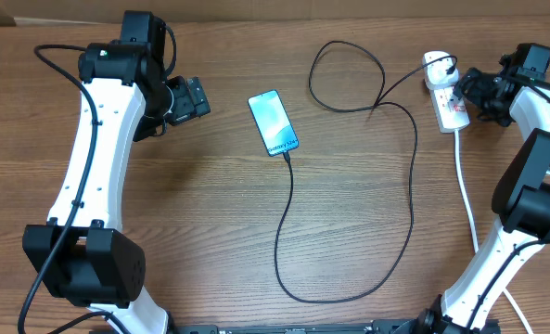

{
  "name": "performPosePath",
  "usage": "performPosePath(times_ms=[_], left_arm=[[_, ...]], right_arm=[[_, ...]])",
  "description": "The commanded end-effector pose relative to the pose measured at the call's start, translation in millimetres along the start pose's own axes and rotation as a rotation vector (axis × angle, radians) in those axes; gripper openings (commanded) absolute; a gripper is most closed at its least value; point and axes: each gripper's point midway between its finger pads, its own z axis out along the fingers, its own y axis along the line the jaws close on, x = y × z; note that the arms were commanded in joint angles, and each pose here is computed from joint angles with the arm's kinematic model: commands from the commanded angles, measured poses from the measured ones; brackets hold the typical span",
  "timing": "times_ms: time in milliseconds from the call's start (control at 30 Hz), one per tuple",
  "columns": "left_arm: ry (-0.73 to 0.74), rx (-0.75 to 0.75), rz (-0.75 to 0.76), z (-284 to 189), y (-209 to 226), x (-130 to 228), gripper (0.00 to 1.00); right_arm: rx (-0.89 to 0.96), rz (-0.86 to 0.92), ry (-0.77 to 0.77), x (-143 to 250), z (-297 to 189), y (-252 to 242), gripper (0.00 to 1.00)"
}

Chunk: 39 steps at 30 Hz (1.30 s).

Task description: Plug charger to phone and switch on socket

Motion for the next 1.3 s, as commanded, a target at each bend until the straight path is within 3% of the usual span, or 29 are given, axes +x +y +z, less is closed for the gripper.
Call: performPosePath(times_ms=[0, 800, 1033, 1267], left_arm=[[-0.019, -0.005, 0.008, -4, 1, -3, 1.0], [-0.019, -0.005, 0.009, -4, 1, -3, 1.0], [-0.019, -0.005, 0.009, -4, 1, -3, 1.0], [-0.019, -0.005, 0.009, -4, 1, -3, 1.0]], right_arm=[[-0.027, -0.018, 0.038, 11, 8, 9, 1.0], [-0.038, -0.024, 0.028, 7, 0, 15, 1.0], [-0.085, -0.041, -0.137, -46, -69, 38, 1.0], [-0.128, -0.07, -0.322, -83, -185, 63, 1.0]])
